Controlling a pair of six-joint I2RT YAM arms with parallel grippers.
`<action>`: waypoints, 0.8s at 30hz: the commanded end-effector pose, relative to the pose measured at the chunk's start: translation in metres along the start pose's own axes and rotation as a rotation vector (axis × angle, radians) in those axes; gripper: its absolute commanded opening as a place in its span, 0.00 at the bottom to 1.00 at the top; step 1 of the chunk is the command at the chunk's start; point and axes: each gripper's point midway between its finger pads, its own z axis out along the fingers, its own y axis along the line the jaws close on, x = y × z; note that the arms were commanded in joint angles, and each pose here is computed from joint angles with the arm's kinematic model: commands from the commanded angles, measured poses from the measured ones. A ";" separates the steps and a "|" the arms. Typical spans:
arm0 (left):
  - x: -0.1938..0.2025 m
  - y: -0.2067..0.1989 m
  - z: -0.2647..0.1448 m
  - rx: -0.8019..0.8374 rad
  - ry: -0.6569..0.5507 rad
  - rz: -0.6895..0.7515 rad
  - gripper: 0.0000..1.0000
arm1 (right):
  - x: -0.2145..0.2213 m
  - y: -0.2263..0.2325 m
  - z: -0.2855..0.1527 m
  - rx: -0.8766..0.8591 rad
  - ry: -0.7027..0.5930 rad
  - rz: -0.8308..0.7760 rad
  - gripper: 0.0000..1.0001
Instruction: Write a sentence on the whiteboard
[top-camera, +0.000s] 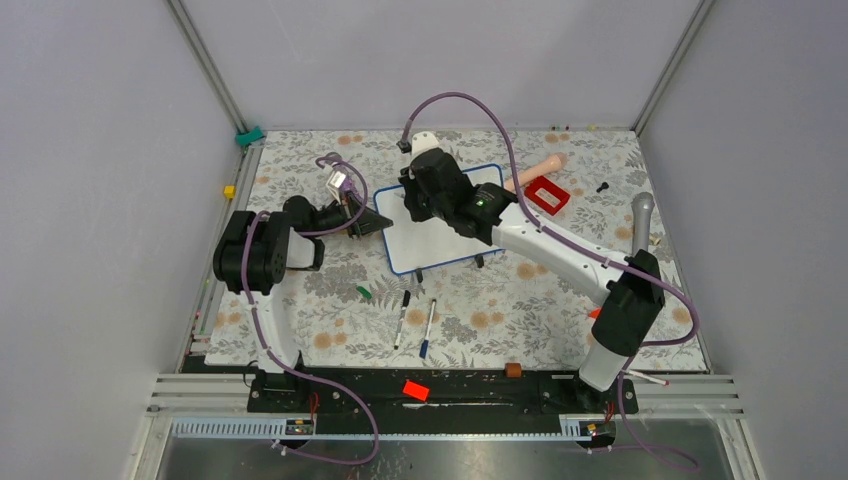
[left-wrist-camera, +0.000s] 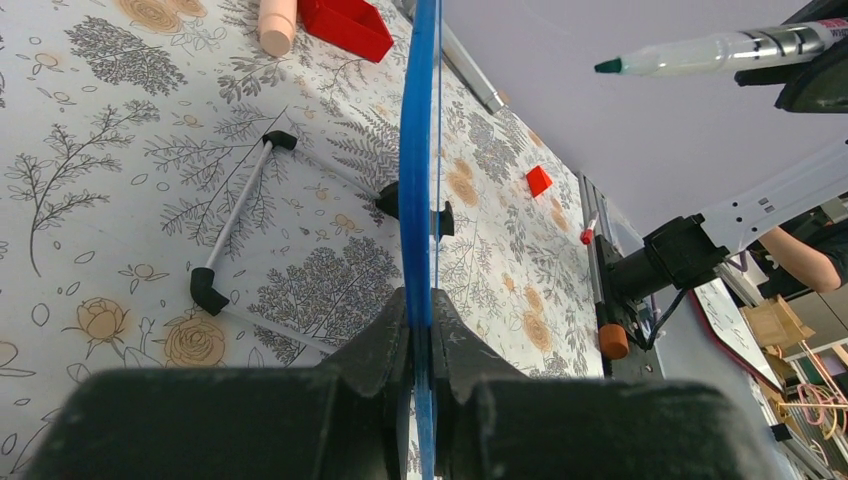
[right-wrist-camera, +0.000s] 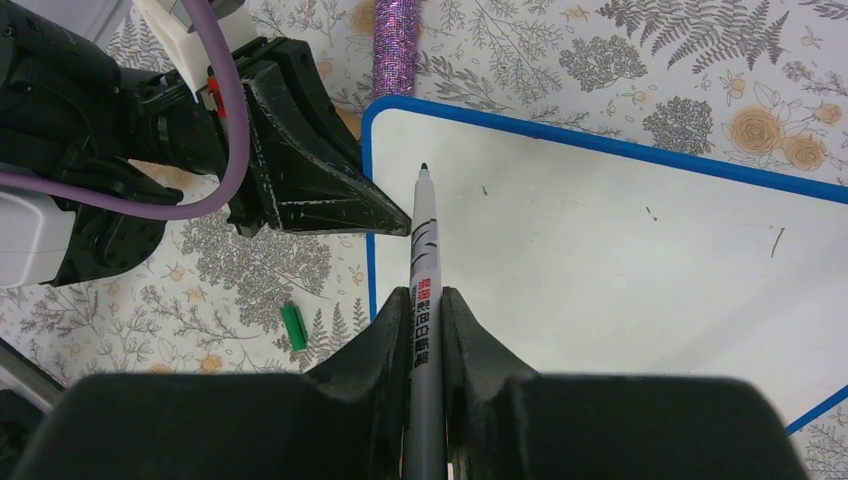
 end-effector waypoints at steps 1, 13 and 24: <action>0.011 0.004 -0.005 0.010 0.007 0.120 0.00 | -0.016 0.001 -0.007 0.010 -0.072 -0.015 0.00; 0.016 0.008 -0.009 -0.010 0.002 0.038 0.00 | -0.005 0.002 -0.018 -0.020 -0.059 -0.009 0.00; 0.020 0.015 -0.013 -0.026 -0.002 0.011 0.00 | -0.007 0.008 -0.018 -0.049 -0.059 0.014 0.00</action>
